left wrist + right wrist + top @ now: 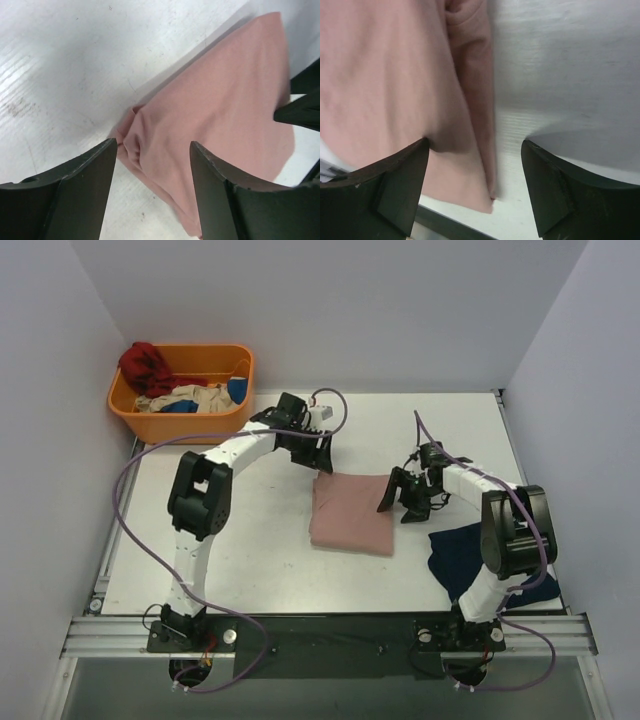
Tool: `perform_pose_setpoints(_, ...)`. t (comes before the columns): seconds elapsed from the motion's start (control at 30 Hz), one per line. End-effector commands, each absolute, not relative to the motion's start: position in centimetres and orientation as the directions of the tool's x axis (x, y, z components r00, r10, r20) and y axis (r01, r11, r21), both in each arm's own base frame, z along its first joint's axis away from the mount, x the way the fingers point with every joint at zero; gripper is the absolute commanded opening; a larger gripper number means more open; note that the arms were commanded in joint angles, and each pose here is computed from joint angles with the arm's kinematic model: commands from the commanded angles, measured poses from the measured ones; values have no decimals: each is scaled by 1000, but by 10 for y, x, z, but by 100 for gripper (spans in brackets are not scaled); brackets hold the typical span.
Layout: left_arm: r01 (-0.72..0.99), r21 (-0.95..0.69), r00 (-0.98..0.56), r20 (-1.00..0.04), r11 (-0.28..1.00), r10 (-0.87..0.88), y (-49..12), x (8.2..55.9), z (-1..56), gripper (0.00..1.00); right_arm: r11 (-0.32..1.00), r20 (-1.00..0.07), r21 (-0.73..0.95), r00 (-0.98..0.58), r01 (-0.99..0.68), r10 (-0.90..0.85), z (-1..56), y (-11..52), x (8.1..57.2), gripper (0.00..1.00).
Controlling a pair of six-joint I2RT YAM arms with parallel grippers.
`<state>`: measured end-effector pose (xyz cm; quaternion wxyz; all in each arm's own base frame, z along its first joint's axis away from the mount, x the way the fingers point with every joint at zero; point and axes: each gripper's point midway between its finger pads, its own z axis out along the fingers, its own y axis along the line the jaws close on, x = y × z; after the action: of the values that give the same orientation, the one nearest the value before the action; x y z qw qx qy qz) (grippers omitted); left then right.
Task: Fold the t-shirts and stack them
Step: Put the neatly folded tshirt into the corner of the board with the right arm
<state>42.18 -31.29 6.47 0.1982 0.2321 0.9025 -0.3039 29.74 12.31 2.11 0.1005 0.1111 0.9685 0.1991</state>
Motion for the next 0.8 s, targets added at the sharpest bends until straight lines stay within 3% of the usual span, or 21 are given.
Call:
perform_pose_setpoints(0.0, 547, -475, -785, -577, 690, 226, -312, 421, 120, 71, 849, -125, 495, -951, 187, 283, 16, 138, 305, 69)
perform_pose_setpoints(0.13, 403, -501, -864, -485, 766, 137, -293, 399, 96, 73, 846, -90, 487, -952, 215, 294, 3, 138, 306, 65)
perform_pose_setpoints(0.4, 319, -556, -917, -384, 767, 103, -301, 356, 49, 74, 832, -46, 500, -951, 242, 304, -13, 141, 296, 60)
perform_pose_setpoints(0.47, 286, -545, -925, -373, 788, 78, -295, 359, 41, 59, 831, -40, 498, -950, 249, 309, -16, 140, 295, 57)
perform_pose_setpoints(0.5, 271, -534, -927, -369, 800, 68, -291, 362, 36, 42, 831, -35, 493, -949, 257, 315, -19, 138, 295, 54)
perform_pose_setpoints(0.57, 253, -502, -928, -368, 827, 60, -281, 366, 27, 24, 827, -29, 495, -946, 268, 324, -22, 137, 295, 51)
perform_pose_setpoints(0.63, 242, -483, -933, -355, 842, 64, -275, 364, 17, 13, 826, -22, 495, -946, 272, 324, -25, 137, 295, 44)
perform_pose_setpoints(0.77, 234, -491, -941, -331, 839, 69, -275, 352, 4, 11, 811, -24, 522, -947, 262, 322, -24, 142, 300, 20)
